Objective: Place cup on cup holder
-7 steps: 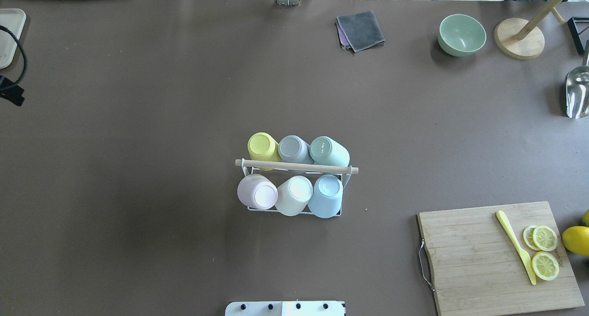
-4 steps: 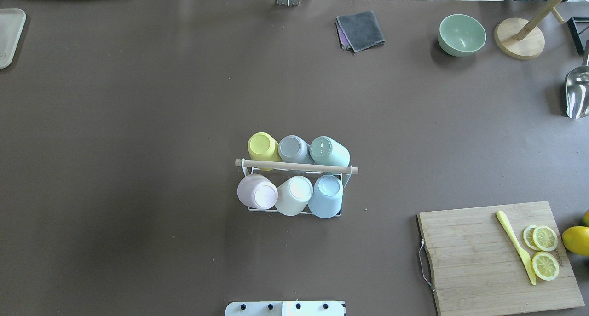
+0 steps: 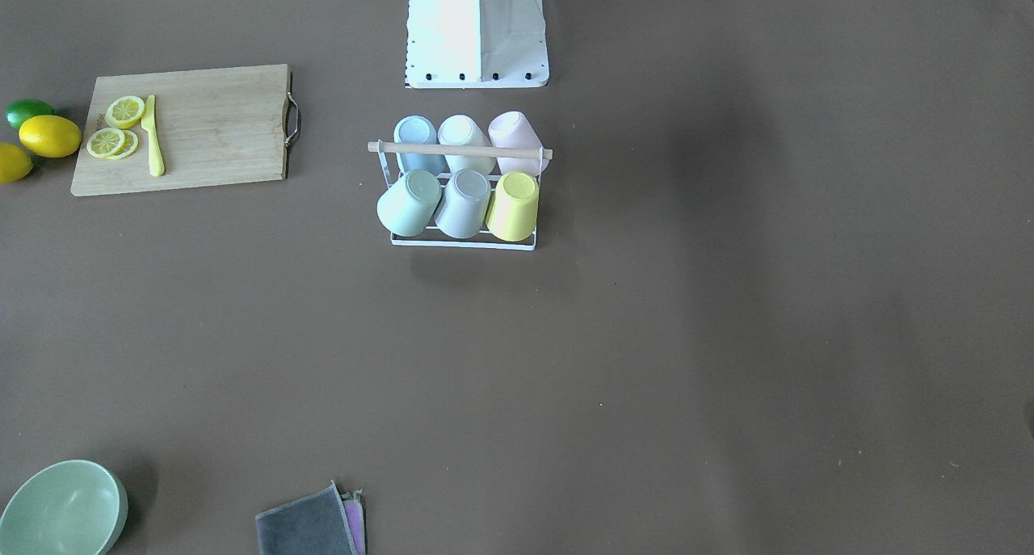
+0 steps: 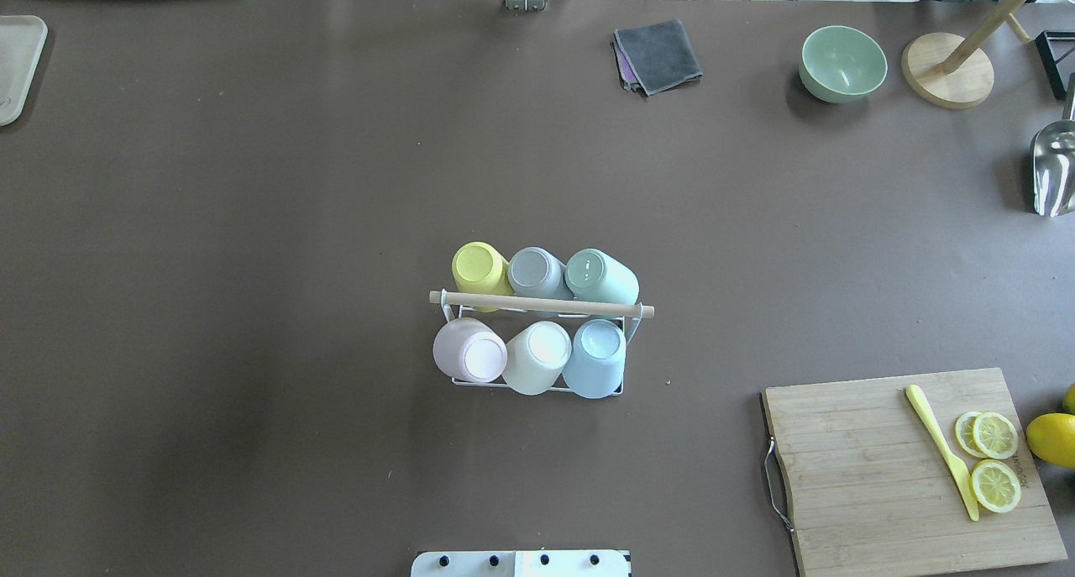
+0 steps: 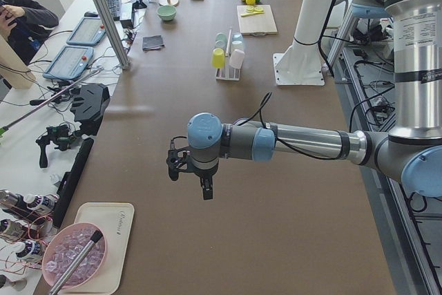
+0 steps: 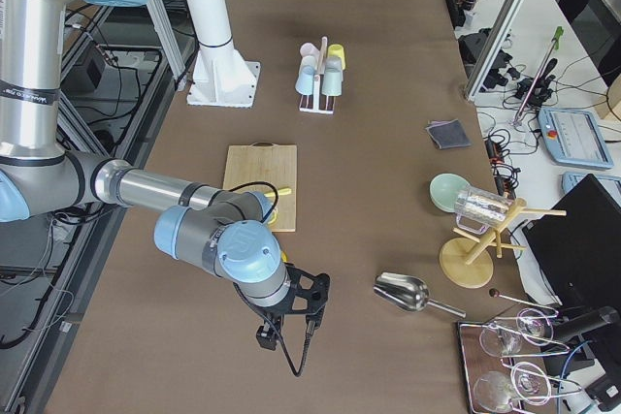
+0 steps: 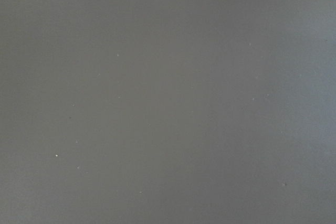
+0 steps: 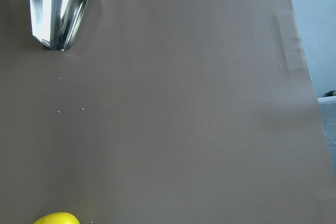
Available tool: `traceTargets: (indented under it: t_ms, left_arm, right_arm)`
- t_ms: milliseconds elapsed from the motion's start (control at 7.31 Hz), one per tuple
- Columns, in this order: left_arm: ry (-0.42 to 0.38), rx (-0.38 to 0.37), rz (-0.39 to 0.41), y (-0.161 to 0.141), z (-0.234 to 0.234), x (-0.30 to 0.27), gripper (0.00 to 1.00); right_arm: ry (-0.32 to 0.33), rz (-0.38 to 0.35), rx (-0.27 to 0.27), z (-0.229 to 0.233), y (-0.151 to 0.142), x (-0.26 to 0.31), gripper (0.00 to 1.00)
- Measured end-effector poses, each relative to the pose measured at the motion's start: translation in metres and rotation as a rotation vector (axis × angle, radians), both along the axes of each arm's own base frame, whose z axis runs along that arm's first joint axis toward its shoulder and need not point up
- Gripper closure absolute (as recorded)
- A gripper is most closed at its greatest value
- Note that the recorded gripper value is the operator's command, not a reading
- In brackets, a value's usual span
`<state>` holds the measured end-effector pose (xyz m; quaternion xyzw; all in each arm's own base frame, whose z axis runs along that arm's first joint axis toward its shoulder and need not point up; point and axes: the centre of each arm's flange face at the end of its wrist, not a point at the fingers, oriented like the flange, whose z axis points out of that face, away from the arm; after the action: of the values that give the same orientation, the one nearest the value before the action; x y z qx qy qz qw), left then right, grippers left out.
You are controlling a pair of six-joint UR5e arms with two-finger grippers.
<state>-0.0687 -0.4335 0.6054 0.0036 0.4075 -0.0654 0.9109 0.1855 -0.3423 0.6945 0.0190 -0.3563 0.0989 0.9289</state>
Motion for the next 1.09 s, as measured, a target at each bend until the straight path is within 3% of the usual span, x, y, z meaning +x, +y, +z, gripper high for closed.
traceTargets:
  t_ms: [410, 684, 1094]
  left_arm:
    - [-0.017, 0.166, 0.22, 0.006, 0.009, -0.003, 0.01]
    - [-0.021, 0.182, 0.238, 0.021, 0.021, -0.014, 0.01]
    - [-0.07, 0.186, 0.222, 0.027, 0.025, -0.03, 0.01]
  right_arm:
    - [0.028, -0.121, 0.027, -0.014, -0.046, -0.037, 0.0]
    - [0.034, -0.188, 0.038, -0.02, -0.077, -0.063, 0.0]
    - [0.029, -0.209, 0.056, -0.023, -0.084, -0.069, 0.0]
